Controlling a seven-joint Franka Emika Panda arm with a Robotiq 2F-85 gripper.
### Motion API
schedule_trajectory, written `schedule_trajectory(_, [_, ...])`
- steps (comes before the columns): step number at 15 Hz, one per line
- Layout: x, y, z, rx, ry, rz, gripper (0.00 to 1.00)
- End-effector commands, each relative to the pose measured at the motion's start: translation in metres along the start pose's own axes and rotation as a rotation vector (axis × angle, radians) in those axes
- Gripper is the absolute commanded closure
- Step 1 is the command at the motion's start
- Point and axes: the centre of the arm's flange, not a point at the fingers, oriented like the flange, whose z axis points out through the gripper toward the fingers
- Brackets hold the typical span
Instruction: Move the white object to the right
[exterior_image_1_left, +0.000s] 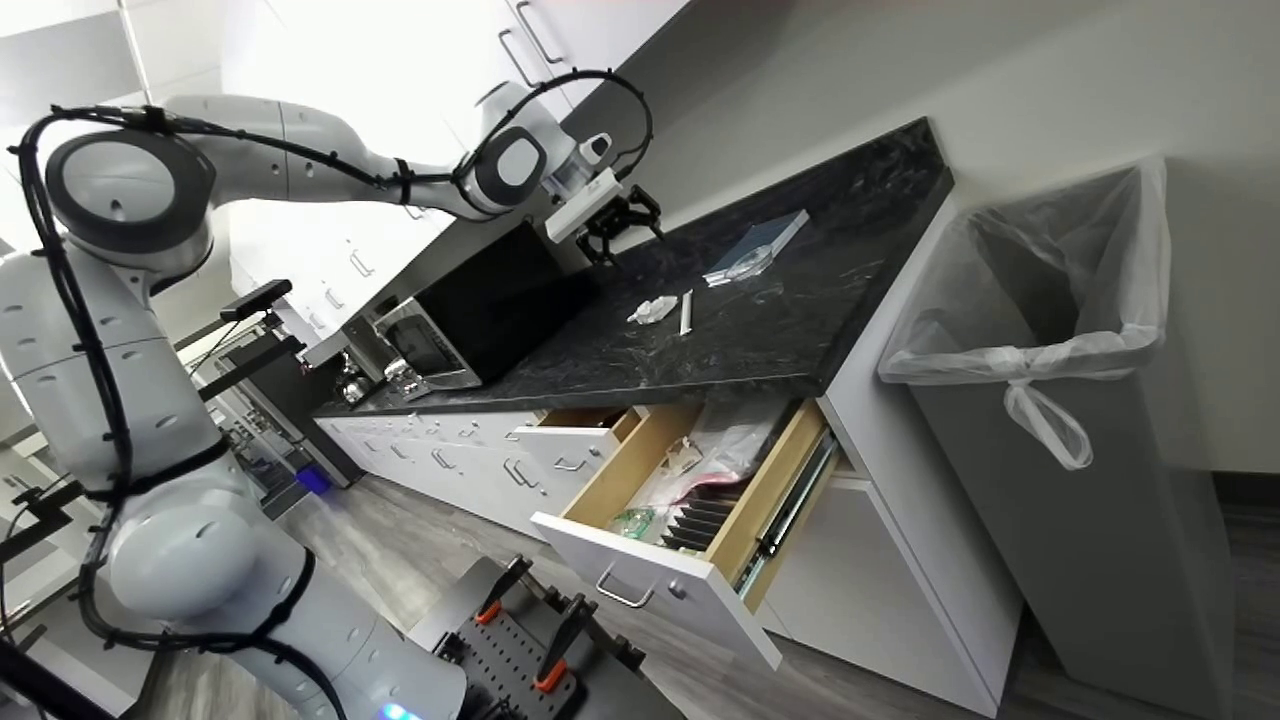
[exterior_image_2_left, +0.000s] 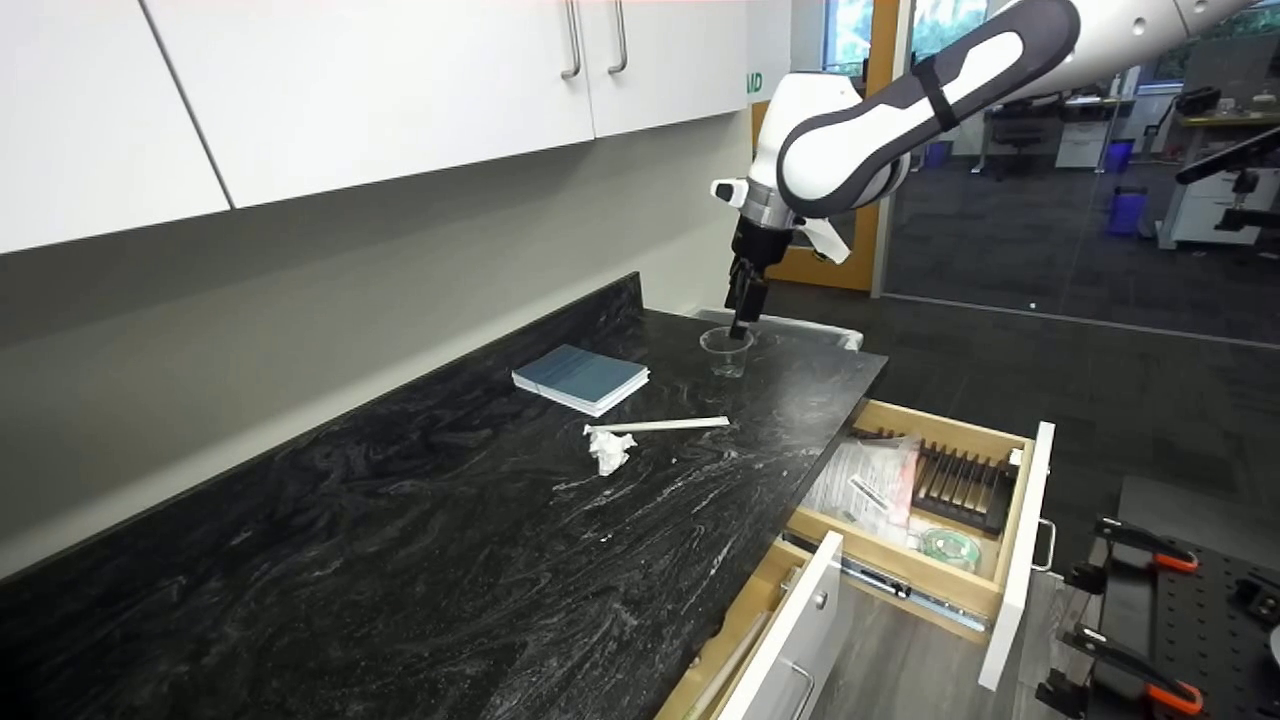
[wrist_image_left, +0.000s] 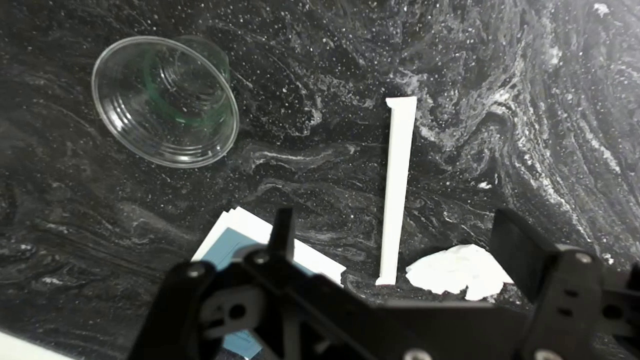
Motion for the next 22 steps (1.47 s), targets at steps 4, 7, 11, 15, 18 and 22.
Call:
schedule_trajectory(4, [0.052,-0.010,0.065,-0.030,-0.037,0.087,0.00])
schedule_trajectory(7, [0.063,-0.012,0.096,-0.019,-0.054,0.102,0.00])
schedule_trajectory(11, [0.073,-0.013,0.131,-0.011,-0.062,0.089,0.00])
schedule_trajectory(15, [0.079,-0.012,0.153,0.009,-0.059,0.082,0.00])
schedule_trajectory(18, [0.085,-0.014,0.168,0.022,-0.061,0.074,0.00])
schedule_trajectory(22, [0.090,-0.016,0.182,0.035,-0.066,0.072,0.00])
